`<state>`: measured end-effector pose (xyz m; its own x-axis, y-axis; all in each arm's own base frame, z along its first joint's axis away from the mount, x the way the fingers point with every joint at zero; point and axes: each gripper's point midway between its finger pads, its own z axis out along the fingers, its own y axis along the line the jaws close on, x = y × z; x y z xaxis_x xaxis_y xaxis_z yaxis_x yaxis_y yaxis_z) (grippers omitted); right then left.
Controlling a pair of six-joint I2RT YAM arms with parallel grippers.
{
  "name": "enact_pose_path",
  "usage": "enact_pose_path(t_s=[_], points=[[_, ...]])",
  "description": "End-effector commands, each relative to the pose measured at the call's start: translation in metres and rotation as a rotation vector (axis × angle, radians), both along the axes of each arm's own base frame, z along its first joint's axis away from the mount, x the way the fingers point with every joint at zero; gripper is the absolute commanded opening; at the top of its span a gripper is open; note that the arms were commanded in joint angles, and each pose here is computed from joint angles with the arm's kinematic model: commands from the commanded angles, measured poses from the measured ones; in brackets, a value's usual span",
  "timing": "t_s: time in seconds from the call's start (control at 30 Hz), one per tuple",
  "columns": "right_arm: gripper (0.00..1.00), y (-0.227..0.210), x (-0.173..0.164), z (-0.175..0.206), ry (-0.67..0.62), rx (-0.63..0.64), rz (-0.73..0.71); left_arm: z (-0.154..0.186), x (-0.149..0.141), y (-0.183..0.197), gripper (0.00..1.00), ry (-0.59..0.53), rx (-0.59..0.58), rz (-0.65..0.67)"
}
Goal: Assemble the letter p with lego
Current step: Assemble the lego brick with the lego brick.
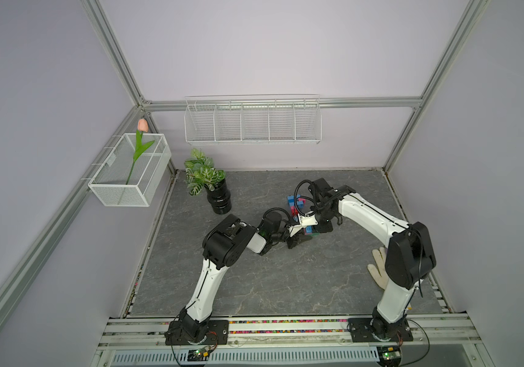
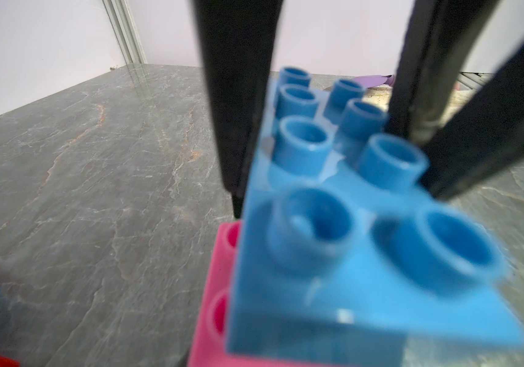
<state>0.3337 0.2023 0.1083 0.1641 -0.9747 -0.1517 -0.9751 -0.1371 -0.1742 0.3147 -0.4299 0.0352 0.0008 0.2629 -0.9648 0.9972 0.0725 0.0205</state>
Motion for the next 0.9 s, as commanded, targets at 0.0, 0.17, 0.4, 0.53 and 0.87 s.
enact_pose_path(t_s=[0.0, 0.17, 0.4, 0.53, 0.87], points=[[0.16, -0.006, 0.001, -0.011, 0.033, -0.033, 0.019, -0.138, -0.04, 0.057, 0.11, 0.316, 0.387, 0.073], [0.16, -0.004, 0.01, -0.016, 0.01, -0.029, 0.02, -0.14, -0.04, 0.058, 0.11, 0.321, 0.394, 0.075], [0.16, -0.009, 0.016, -0.018, -0.011, -0.055, 0.019, -0.143, -0.04, 0.059, 0.11, 0.324, 0.401, 0.078], [0.16, -0.012, 0.018, -0.02, -0.016, -0.062, 0.015, -0.145, -0.04, 0.06, 0.11, 0.325, 0.407, 0.079], [0.16, -0.019, 0.028, -0.035, -0.01, -0.094, -0.004, -0.149, -0.042, 0.061, 0.11, 0.332, 0.415, 0.08]])
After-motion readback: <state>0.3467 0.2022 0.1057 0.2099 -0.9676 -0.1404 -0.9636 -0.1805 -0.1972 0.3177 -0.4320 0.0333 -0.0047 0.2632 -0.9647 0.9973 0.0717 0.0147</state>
